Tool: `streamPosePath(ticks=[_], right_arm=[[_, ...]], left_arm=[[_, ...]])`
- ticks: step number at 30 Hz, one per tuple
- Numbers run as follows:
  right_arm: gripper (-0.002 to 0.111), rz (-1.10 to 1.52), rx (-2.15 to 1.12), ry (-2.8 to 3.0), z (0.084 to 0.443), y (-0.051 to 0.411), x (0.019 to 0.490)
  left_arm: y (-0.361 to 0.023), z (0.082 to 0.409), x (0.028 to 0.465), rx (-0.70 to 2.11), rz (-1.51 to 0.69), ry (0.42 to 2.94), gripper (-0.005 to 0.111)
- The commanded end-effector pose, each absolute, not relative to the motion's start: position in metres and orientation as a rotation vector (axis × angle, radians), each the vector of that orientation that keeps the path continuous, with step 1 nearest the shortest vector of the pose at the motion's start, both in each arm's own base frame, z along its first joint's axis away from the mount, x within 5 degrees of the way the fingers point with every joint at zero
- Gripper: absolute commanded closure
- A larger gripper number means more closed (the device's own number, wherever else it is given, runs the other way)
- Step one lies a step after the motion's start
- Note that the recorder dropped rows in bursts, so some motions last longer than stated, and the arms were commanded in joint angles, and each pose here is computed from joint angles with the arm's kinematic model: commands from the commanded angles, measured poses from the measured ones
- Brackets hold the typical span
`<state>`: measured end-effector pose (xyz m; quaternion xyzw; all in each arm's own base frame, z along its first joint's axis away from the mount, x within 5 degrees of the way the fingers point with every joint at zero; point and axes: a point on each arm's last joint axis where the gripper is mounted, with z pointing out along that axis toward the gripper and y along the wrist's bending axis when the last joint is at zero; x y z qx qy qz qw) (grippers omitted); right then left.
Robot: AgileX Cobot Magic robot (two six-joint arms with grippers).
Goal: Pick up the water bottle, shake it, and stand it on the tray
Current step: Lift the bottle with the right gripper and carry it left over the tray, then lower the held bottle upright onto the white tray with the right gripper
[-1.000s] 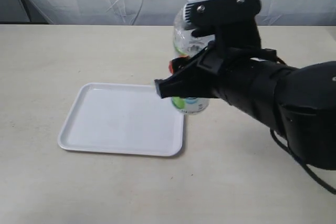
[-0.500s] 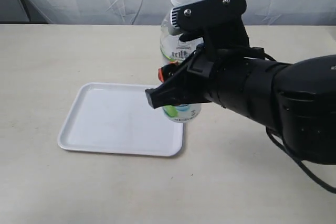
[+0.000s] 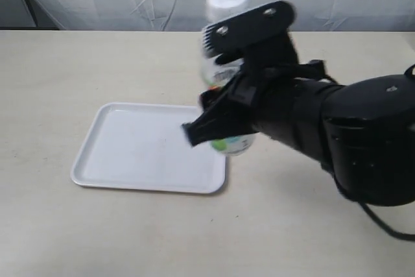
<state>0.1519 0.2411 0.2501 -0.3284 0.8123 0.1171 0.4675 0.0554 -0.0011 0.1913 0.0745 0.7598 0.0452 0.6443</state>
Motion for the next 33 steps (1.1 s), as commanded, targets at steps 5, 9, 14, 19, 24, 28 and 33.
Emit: streamPosePath(ticks=[5,9,14,19,24,28,33], right_arm=[[0.109,0.405,-0.934,1.938,0.252,0.257,0.145],[0.109,0.358,-0.731,1.957,0.255,0.253,0.158],[0.109,0.599,-0.93,1.899,0.252,0.271,0.163],[0.109,0.634,-0.985,2.028,0.235,0.283,0.186],[0.109,0.664,-1.114,2.08,0.225,0.298,0.192],[0.109,0.796,-1.118,2.161,0.227,0.314,0.191],[0.109,0.925,-1.146,2.158,0.238,0.33,0.192]], left_arm=[[-0.001,0.191,0.055,0.166,0.096,1.722,0.106],[-0.001,0.191,0.055,0.166,0.096,1.722,0.106],[-0.001,0.191,0.055,0.166,0.096,1.722,0.106],[-0.001,0.191,0.055,0.166,0.096,1.722,0.106],[-0.001,0.191,0.055,0.164,0.094,1.722,0.106],[-0.001,0.191,0.055,0.164,0.094,1.722,0.106],[-0.001,0.191,0.055,0.166,0.096,1.722,0.106]])
